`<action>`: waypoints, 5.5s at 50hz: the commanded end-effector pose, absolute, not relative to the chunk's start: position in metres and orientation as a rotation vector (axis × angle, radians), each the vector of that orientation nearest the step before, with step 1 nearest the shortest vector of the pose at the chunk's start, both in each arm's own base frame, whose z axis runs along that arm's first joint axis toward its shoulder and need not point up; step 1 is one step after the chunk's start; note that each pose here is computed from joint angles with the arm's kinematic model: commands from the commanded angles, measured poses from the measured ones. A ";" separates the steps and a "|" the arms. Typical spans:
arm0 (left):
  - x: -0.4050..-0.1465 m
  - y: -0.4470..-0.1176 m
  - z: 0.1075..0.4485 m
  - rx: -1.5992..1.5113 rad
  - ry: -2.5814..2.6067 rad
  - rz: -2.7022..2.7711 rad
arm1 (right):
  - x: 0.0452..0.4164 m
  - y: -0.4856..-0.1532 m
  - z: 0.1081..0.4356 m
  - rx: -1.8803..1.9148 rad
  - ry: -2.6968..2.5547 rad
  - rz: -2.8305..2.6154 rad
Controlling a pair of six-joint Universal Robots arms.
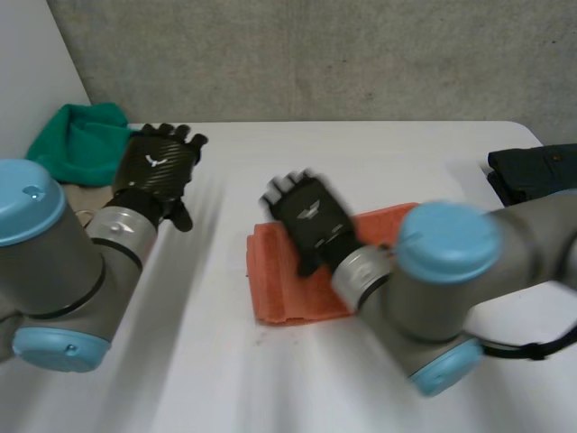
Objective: Fold the laundry.
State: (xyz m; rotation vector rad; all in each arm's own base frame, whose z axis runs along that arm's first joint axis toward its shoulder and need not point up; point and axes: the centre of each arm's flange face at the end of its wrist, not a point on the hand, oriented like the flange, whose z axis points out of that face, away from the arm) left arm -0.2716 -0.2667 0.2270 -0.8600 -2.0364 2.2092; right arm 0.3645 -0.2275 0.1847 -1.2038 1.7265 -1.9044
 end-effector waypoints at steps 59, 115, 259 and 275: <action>-0.281 -0.249 0.233 -0.853 -1.980 2.197 | 0.358 -0.190 0.179 -1.612 1.472 -1.820; -0.356 -0.236 0.273 -0.969 -1.847 2.052 | 0.307 -0.239 0.194 -1.169 1.960 -1.809; -0.344 -0.200 0.299 -1.229 -1.509 1.693 | -0.026 -0.489 0.174 -0.504 2.015 -2.402; -0.339 -0.198 0.308 -1.205 -1.517 1.733 | -0.110 -0.446 0.267 -0.186 2.735 -2.529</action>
